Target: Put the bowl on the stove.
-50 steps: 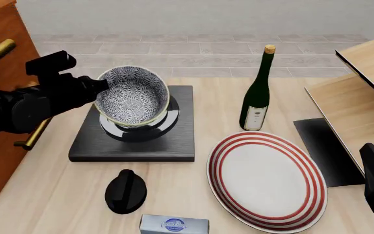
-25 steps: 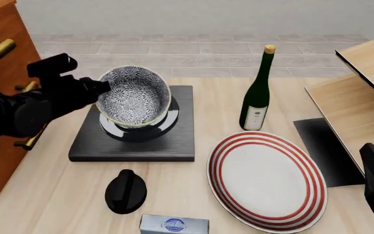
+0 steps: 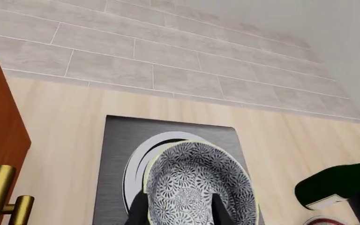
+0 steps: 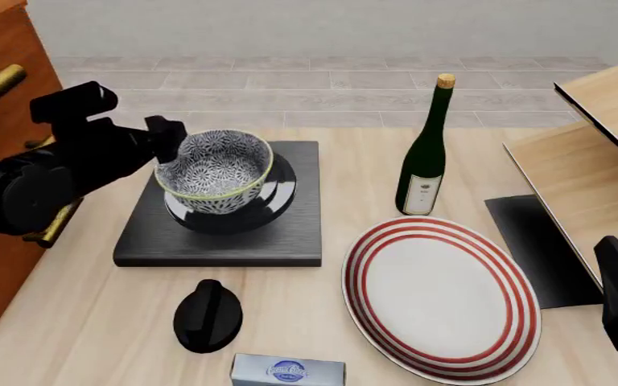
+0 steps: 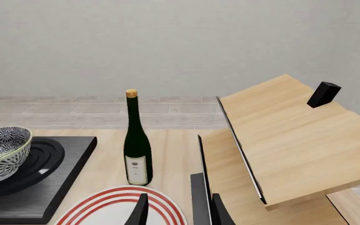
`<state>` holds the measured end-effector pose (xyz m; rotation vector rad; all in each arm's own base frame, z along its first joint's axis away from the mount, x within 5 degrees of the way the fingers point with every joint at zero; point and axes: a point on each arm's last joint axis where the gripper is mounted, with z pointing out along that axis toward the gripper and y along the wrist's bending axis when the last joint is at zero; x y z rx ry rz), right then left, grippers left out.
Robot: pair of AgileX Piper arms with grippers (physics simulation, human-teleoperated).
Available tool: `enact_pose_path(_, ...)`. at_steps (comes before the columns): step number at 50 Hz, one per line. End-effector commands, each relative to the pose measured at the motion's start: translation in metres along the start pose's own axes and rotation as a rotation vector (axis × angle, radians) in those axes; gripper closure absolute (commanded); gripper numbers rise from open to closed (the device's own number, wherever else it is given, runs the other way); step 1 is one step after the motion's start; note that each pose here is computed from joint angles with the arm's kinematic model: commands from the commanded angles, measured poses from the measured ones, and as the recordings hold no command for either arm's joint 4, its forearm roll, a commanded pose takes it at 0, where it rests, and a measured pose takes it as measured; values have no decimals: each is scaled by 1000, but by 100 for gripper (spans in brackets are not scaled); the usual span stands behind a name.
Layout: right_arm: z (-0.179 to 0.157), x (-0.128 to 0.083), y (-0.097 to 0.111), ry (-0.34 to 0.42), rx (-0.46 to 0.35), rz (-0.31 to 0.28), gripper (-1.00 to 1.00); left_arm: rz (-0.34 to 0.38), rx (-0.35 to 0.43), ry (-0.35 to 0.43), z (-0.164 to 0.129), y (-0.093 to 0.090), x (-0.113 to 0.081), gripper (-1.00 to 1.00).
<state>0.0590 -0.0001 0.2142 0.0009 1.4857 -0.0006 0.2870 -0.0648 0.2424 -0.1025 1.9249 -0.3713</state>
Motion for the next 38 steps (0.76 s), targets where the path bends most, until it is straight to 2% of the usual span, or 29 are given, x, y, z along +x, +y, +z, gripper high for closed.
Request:
enact_pose_path(1, 0, 0, 0, 0, 0, 0, -100, 8, 8, -32, -15, -2, -7, -100)
enact_pose_path(8, 0, 0, 0, 0, 0, 0, -100, 7, 13, -67, -28, -4, -18, -100)
enact_pose_path(38, 0, 0, 0, 0, 0, 0, -100, -3, 51, -115, -68, -17, -40, -100)
